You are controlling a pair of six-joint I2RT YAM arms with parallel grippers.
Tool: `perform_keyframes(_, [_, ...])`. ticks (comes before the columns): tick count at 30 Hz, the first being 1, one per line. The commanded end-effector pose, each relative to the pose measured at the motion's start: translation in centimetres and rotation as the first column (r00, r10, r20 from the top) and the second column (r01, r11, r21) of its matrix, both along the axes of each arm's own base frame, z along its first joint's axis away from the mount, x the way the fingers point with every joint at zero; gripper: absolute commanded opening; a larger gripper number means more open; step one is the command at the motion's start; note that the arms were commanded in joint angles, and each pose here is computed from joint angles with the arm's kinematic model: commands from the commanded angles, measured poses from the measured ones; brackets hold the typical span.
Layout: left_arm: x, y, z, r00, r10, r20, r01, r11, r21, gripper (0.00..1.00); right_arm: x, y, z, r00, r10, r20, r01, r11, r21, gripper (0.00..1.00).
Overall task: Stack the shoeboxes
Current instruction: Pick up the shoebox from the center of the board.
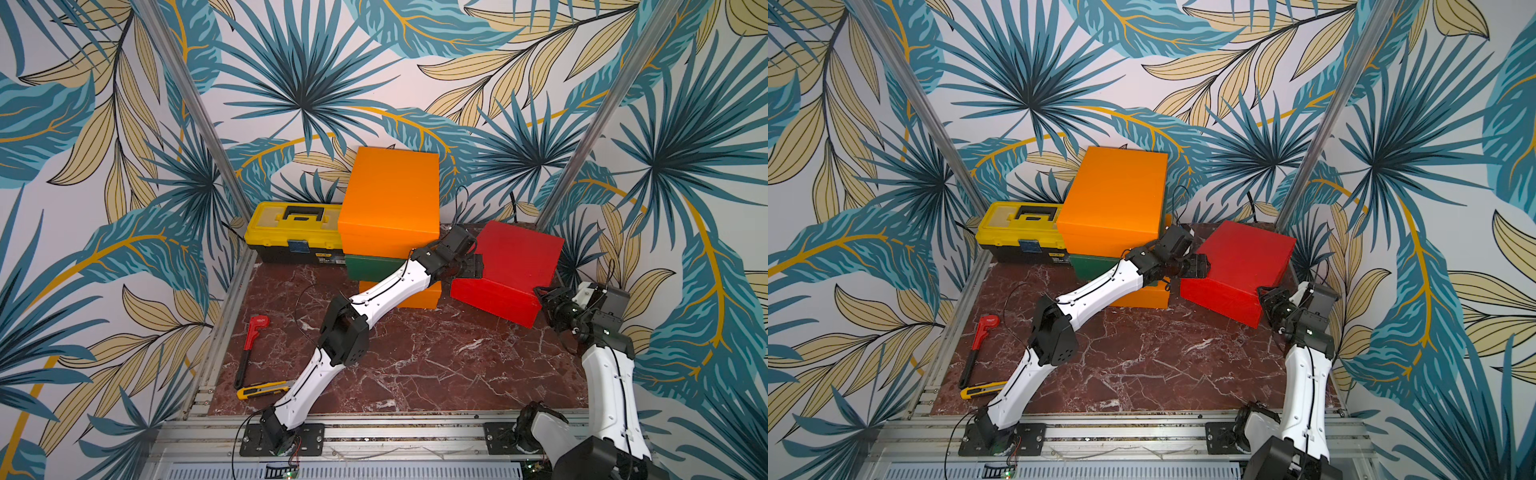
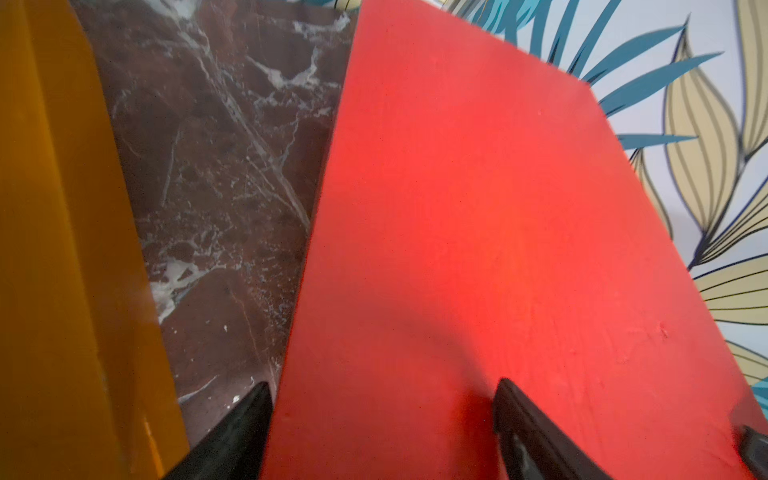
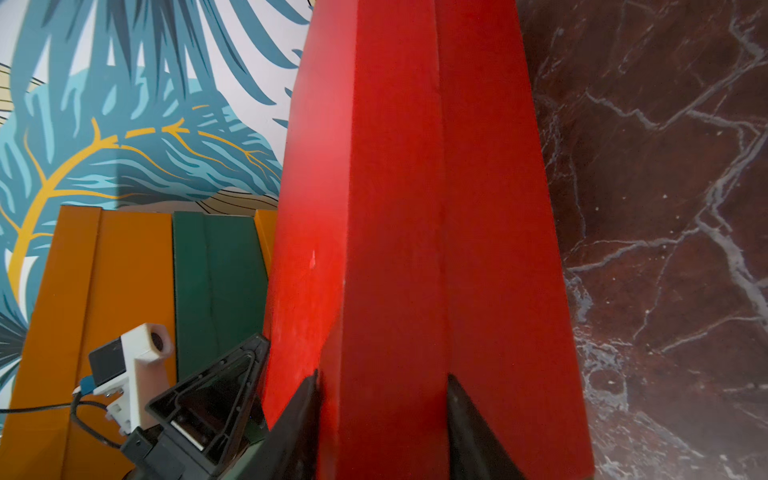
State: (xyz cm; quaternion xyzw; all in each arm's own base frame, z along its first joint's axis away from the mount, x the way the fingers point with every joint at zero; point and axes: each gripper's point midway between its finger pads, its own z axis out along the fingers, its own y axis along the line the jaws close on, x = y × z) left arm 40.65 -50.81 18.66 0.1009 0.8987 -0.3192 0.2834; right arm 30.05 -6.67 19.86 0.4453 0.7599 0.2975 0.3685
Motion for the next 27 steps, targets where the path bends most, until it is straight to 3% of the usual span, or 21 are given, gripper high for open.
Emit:
perform_keyframes(1, [-13.4, -7.9, 5.0, 0.922, -0.386, -0.037, 0.371, 0.906, -0.202, 0.89, -1.3, 5.0, -2.7, 0.976, 0.217, -0.033, -0.207, 0.959, 0.194, 0.41])
perform_keyframes(4, [-13.2, -7.4, 4.7, 0.924, -0.380, -0.046, 0.365, 0.910, -0.197, 0.93, -1.8, 4.0, -3.4, 0.979, 0.192, -0.065, -0.179, 0.969, 0.172, 0.62])
perform_keyframes(7, [-13.4, -7.4, 5.2, 0.919, -0.390, -0.051, 0.371, 0.904, -0.212, 0.94, -2.2, 3.4, -3.4, 0.980, 0.178, -0.085, -0.164, 0.975, 0.152, 0.75])
perform_keyframes(17, [-14.0, -7.2, 8.3, 0.895, -0.444, -0.036, 0.415, 0.860, -0.298, 0.97, -3.0, 1.6, -5.0, 0.975, 0.131, -0.178, -0.115, 0.989, 0.098, 0.99])
perform_keyframes(27, [-13.3, -5.6, 4.4, 0.895, -0.422, -0.146, 0.374, 0.887, -0.271, 0.98, -1.7, 0.3, -5.6, 0.981, 0.104, -0.164, -0.087, 0.990, 0.108, 1.00])
